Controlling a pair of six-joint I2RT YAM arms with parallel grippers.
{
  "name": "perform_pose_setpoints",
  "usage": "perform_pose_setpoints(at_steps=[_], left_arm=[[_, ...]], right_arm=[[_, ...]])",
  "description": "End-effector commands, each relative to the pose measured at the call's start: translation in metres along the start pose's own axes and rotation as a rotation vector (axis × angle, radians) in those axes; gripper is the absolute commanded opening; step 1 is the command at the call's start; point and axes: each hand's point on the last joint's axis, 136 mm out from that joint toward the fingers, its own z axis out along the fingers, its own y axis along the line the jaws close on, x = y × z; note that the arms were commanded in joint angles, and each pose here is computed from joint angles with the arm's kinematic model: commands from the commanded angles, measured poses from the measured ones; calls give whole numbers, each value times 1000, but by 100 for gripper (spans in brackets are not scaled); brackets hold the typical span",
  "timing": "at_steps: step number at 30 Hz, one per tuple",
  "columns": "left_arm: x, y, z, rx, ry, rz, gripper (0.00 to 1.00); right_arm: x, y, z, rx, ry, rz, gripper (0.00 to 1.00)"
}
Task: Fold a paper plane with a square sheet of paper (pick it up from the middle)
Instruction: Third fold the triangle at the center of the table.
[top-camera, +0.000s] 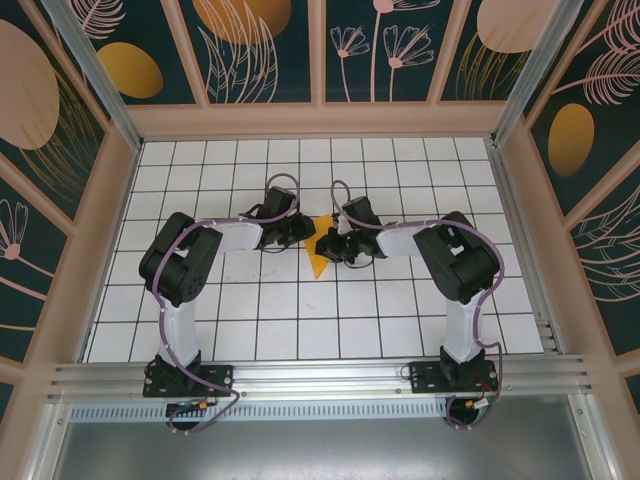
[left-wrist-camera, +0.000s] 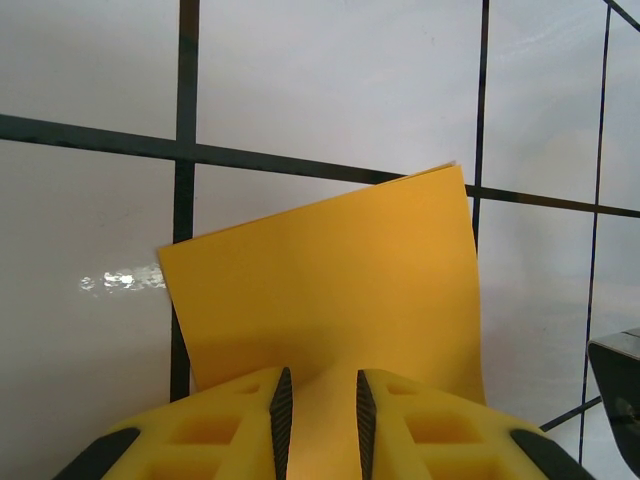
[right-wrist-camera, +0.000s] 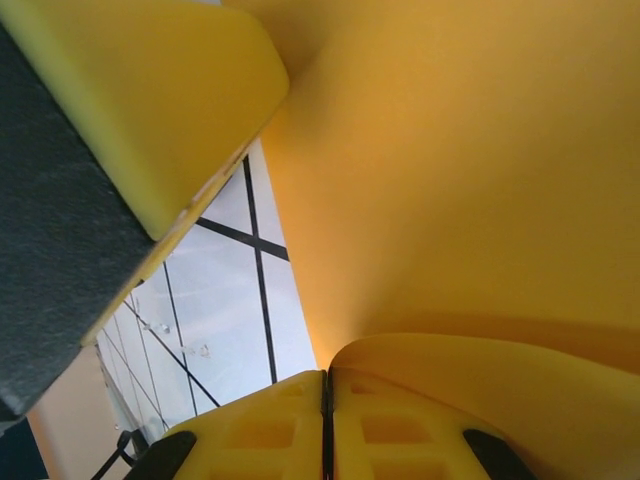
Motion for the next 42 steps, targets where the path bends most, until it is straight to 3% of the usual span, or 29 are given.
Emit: perform_pose_setpoints(at_steps=[1, 30, 38, 42], left_arm=[[11, 7, 5, -16, 53, 5, 28], [11, 6, 4, -9, 54, 7, 28], [-12, -9, -21, 19, -30, -7, 29], [-27, -7, -40, 41, -83, -50, 30]], right_arm=[[2, -3, 3, 32, 11, -34, 10], [2, -9, 9, 56, 21, -49, 11], [7, -17, 10, 76, 39, -47, 29], [9, -20, 10, 81, 45, -52, 32]])
